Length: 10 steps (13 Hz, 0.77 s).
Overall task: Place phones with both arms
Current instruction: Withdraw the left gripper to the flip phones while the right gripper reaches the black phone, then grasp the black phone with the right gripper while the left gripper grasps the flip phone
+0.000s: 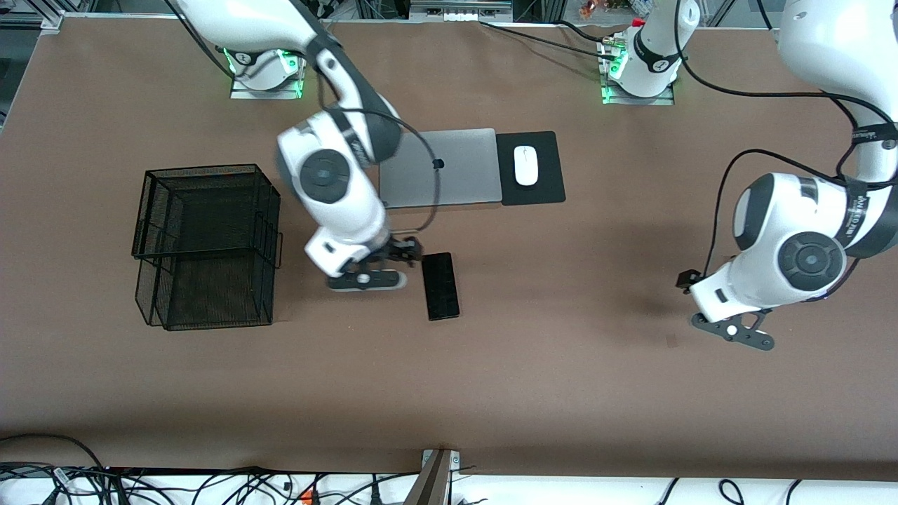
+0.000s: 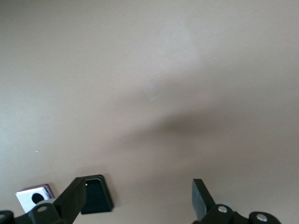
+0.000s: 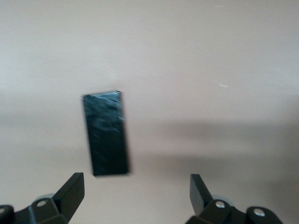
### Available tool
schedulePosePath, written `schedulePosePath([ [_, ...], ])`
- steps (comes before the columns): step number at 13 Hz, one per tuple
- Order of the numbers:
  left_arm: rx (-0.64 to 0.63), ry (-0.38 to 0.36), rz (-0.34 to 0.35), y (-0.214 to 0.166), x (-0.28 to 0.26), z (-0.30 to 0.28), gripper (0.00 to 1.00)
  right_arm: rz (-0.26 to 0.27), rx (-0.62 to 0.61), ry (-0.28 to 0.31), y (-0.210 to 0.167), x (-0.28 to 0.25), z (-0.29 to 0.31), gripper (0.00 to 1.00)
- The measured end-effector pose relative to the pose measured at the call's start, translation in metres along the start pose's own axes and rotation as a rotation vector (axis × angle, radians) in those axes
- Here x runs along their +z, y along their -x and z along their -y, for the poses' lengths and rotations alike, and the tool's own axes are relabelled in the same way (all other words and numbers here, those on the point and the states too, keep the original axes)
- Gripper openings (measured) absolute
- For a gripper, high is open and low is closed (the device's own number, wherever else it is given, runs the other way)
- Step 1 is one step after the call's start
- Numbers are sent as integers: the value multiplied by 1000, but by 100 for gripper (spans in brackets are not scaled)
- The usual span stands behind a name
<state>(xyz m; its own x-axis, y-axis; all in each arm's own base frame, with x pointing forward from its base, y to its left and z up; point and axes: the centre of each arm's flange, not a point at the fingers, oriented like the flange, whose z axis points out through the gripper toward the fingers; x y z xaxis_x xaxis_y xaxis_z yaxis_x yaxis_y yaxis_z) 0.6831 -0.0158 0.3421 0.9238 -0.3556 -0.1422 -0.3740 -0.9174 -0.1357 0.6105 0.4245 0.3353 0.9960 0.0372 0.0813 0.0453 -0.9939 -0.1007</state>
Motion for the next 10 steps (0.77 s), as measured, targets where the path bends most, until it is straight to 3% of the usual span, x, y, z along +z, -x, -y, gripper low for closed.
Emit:
schedulePosePath([
  [5, -19, 11, -52, 63, 52, 96, 100, -15, -63, 3, 23, 87, 36, 100],
  [10, -105, 51, -53, 105, 100, 130, 100, -15, -95, 18, 35, 120, 43, 100],
])
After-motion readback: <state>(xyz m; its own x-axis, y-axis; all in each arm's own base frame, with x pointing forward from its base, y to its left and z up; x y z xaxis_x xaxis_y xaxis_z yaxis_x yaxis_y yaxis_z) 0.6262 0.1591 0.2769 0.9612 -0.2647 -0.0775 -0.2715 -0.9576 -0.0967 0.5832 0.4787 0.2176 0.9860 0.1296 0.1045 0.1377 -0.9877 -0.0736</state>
